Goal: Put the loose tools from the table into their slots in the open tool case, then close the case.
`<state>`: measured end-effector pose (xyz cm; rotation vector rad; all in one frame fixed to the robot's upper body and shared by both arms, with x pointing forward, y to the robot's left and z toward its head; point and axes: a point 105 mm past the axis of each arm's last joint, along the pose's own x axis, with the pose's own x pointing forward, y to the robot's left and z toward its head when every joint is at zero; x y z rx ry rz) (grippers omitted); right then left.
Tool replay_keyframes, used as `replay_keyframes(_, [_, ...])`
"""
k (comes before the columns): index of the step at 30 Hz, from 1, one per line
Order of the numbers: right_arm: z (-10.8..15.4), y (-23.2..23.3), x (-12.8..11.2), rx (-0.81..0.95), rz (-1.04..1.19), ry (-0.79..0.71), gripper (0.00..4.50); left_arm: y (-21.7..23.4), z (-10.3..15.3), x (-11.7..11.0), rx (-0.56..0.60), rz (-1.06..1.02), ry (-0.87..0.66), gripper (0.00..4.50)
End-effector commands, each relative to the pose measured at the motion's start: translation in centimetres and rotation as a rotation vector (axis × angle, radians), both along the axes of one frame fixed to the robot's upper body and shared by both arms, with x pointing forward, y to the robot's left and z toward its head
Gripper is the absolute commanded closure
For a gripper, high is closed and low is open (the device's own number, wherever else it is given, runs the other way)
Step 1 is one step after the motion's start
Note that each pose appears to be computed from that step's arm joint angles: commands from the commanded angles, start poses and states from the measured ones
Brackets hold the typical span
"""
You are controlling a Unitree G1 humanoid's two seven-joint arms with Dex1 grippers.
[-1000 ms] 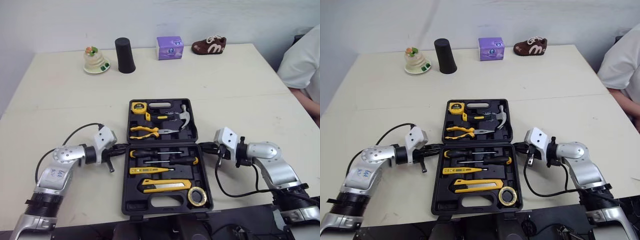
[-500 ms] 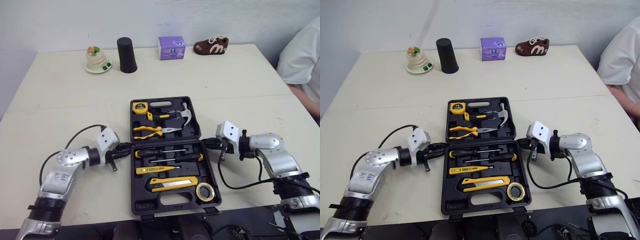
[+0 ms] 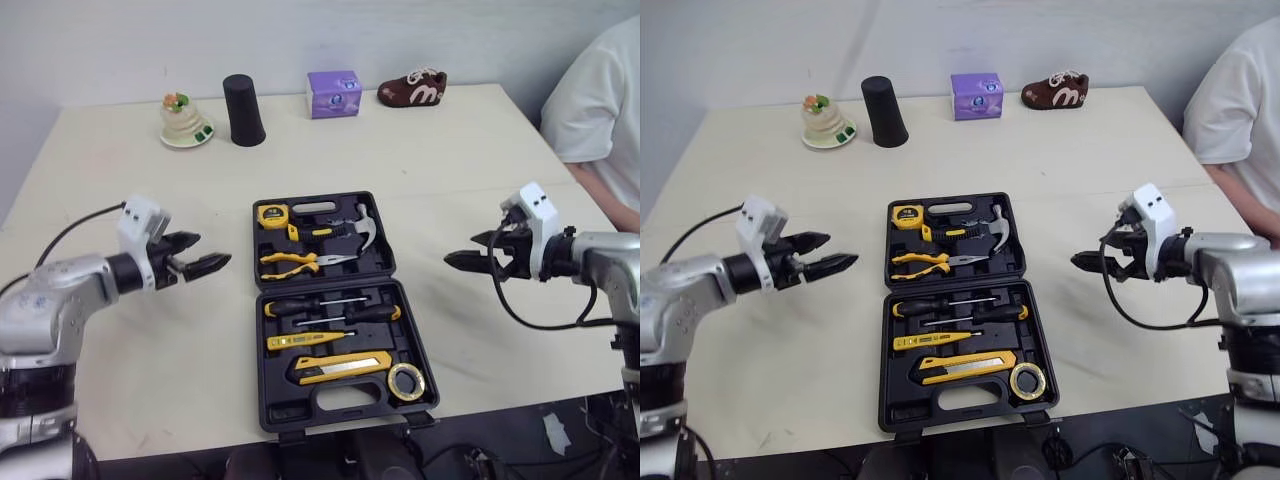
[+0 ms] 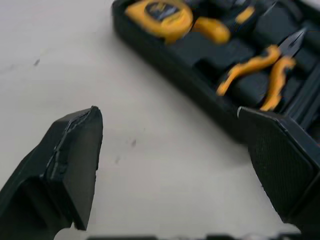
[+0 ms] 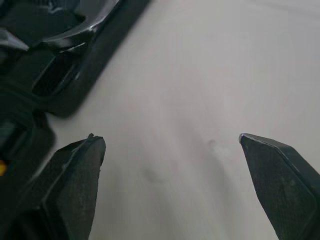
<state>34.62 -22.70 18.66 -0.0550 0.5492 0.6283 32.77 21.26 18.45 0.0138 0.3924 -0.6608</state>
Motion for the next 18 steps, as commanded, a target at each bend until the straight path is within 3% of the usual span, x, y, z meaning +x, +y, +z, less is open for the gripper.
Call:
replay_keyframes(1, [1.6,2.1,0.3,0.075,-0.039,0.058,0.03,-2.4,0.1,0.0,0.022,0.013,0.121,0.00])
replay_keyframes(8, [1.6,5.8,1.2,0.058,-0.050,0.087,0.03,-3.6,-0.6,1.4,0.088,0.123,0.163,0.00])
replay_keyframes(18, [0.3,8.8,1.4,0.025,0.001,0.117,0.03,-3.3,-2.0,0.9,0.116,0.162,0.214,0.00])
